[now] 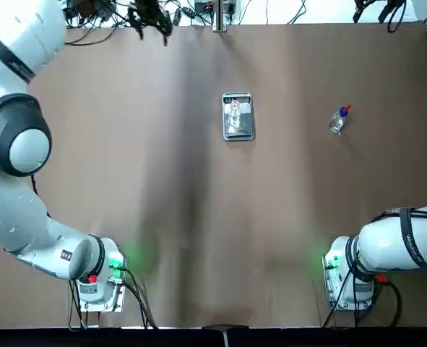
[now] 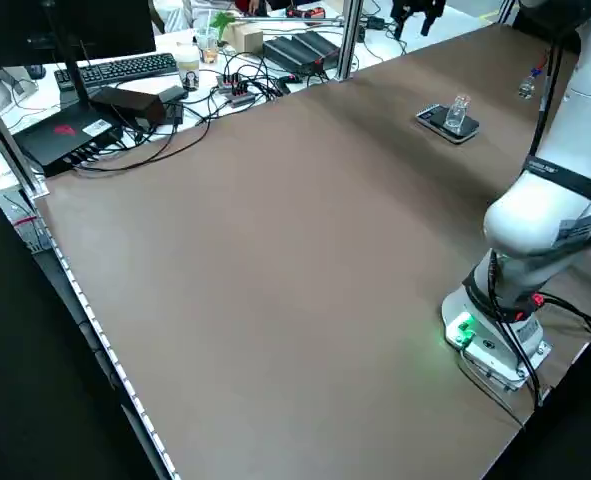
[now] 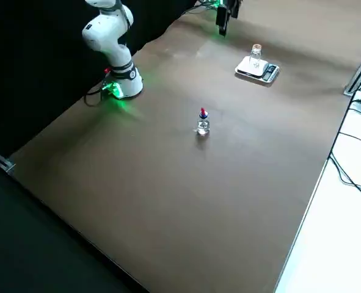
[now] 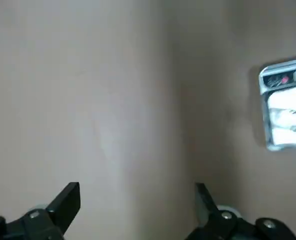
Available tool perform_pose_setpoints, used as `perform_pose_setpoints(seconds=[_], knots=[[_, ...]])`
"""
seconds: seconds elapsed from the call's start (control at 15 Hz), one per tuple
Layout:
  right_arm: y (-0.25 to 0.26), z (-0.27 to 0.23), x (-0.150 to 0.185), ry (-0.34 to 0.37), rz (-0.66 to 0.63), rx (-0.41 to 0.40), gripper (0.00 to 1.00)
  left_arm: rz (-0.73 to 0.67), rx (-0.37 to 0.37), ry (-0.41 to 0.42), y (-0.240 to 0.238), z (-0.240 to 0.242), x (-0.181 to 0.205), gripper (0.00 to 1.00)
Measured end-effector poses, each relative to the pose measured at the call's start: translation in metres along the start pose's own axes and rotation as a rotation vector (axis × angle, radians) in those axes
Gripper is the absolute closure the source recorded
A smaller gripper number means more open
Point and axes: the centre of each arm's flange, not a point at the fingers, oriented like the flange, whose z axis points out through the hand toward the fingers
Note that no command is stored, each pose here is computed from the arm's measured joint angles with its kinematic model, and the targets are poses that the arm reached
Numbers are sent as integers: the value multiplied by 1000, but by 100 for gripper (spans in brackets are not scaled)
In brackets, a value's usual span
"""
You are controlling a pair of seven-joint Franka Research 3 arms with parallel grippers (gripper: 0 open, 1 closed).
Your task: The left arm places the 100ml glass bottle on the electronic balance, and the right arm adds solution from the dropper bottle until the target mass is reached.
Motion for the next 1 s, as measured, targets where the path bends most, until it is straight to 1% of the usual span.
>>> perform_pose_setpoints(seconds=[0.13,0.2,0.27,0.33,0.47,0.6,0.73,0.87,1.0], knots=[[-10,-16,-21,29,-19,-32,0,-57,-22,34,40,14,2,0],[-16,-18,-39,39,-29,-42,0,-75,-28,50,58,25,4,0],[-17,-16,-45,49,-31,-44,0,-80,-26,55,54,25,6,0],[-17,-11,-50,63,-32,-45,0,-76,-23,66,42,20,11,0],[-16,-1,-57,73,-31,-46,0,-38,-13,83,-6,-4,18,0],[-16,-2,-59,88,-32,-47,0,22,14,47,-72,-30,10,0],[-17,-10,-59,114,-33,-51,0,47,5,41,-124,-58,-3,0],[-16,-19,-59,133,-29,-55,0,37,-4,41,-156,-77,-16,0],[-14,-23,-59,139,-24,-55,0,22,-5,43,-167,-87,-23,0]])
